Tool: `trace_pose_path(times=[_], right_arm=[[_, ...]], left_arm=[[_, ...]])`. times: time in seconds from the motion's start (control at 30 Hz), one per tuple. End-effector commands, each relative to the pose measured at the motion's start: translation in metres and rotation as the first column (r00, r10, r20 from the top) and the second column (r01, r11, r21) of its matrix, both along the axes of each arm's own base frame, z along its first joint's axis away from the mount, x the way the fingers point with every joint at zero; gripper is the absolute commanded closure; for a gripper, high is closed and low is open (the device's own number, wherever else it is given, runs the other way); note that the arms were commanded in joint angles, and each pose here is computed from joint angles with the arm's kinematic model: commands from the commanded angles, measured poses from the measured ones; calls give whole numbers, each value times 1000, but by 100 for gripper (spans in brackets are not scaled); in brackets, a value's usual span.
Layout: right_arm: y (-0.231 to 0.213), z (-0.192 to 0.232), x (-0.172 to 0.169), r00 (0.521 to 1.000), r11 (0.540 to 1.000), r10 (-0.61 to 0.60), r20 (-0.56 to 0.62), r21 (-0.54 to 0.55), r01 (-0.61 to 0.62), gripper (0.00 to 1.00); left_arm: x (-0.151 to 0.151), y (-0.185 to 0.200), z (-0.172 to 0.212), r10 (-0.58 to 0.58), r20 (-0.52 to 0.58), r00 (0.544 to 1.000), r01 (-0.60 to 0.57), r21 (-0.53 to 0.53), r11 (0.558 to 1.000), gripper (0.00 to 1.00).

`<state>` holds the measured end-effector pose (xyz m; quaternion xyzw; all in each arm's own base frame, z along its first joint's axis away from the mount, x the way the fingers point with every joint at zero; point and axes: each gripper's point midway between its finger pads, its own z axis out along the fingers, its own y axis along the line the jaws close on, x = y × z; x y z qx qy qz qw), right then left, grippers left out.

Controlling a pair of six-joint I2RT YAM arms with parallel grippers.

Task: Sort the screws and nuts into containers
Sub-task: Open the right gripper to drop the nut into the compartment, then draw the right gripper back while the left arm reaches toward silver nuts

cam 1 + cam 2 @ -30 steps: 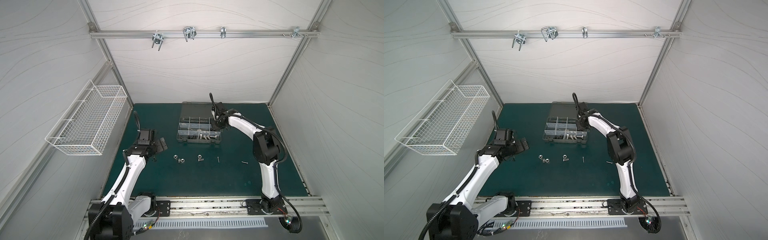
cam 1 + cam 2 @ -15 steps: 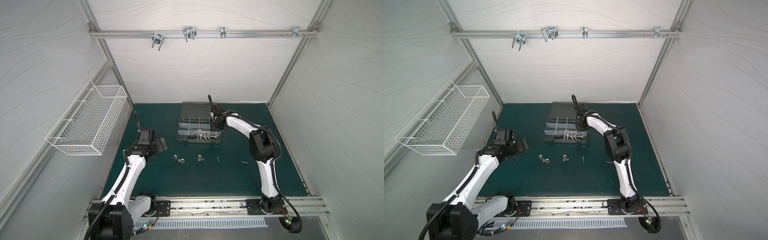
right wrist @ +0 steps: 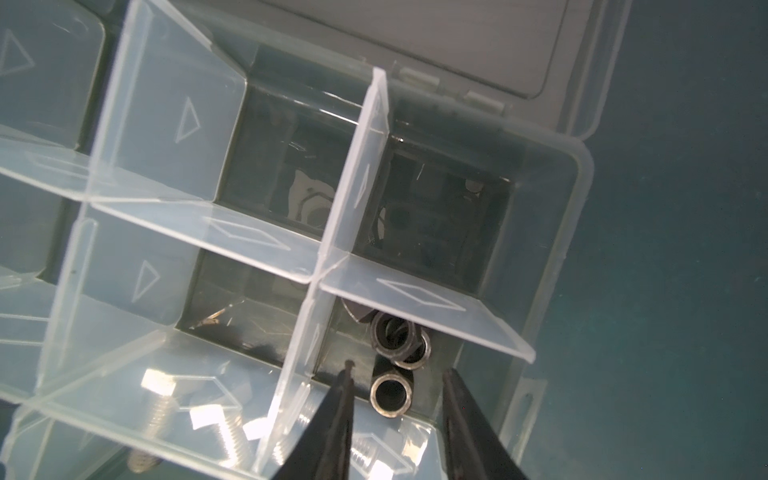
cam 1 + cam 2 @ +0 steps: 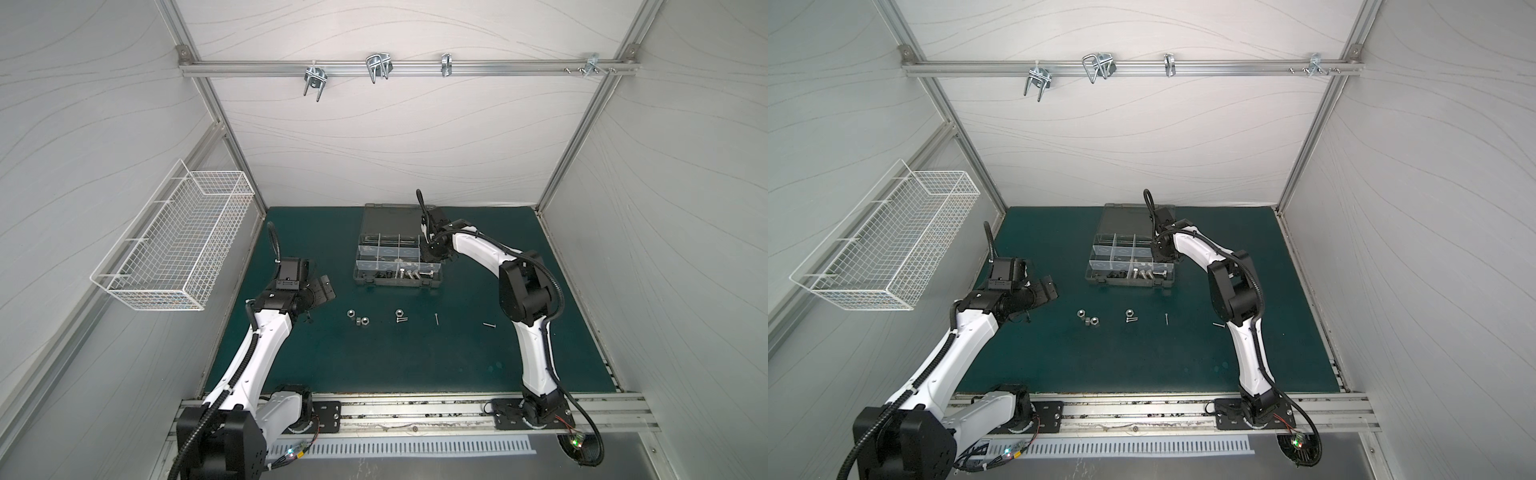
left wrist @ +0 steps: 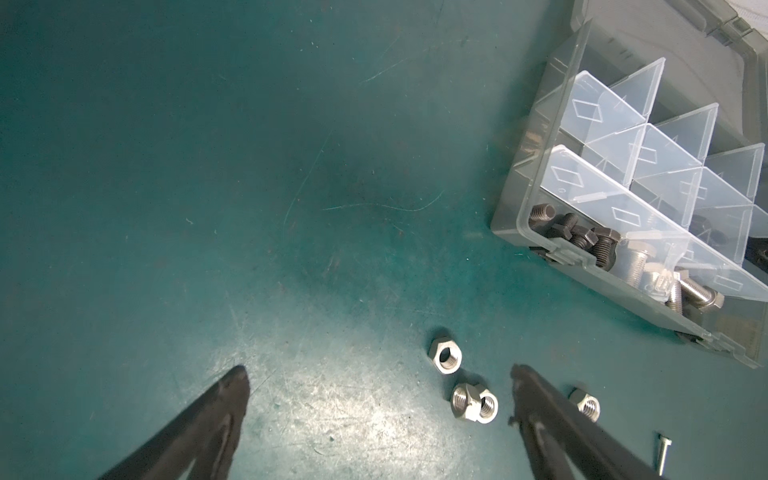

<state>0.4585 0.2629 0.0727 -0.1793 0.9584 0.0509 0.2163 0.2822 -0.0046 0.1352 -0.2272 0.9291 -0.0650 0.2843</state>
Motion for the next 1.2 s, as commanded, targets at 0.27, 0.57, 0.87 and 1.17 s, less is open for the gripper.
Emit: trace_pose_path(times=[0.27,0.57,0.87,1.17], right_arm=[[-8,82,-16,994,997,-10,112,79,1,50],[-39,95,-60,990,992,-79,117,105,67,36],[-80,85,-104,984,990,-136,118,51,131,19],[-102,67,-135,980,985,-173,95,36,171,1]], left_arm=[[8,5,21,27,46,999,-27,9,1000,1],[7,6,23,42,50,998,-42,3,999,1],[4,-7,15,48,27,998,-46,-82,996,1],[-15,-35,-11,13,-36,999,-14,-26,1000,6]])
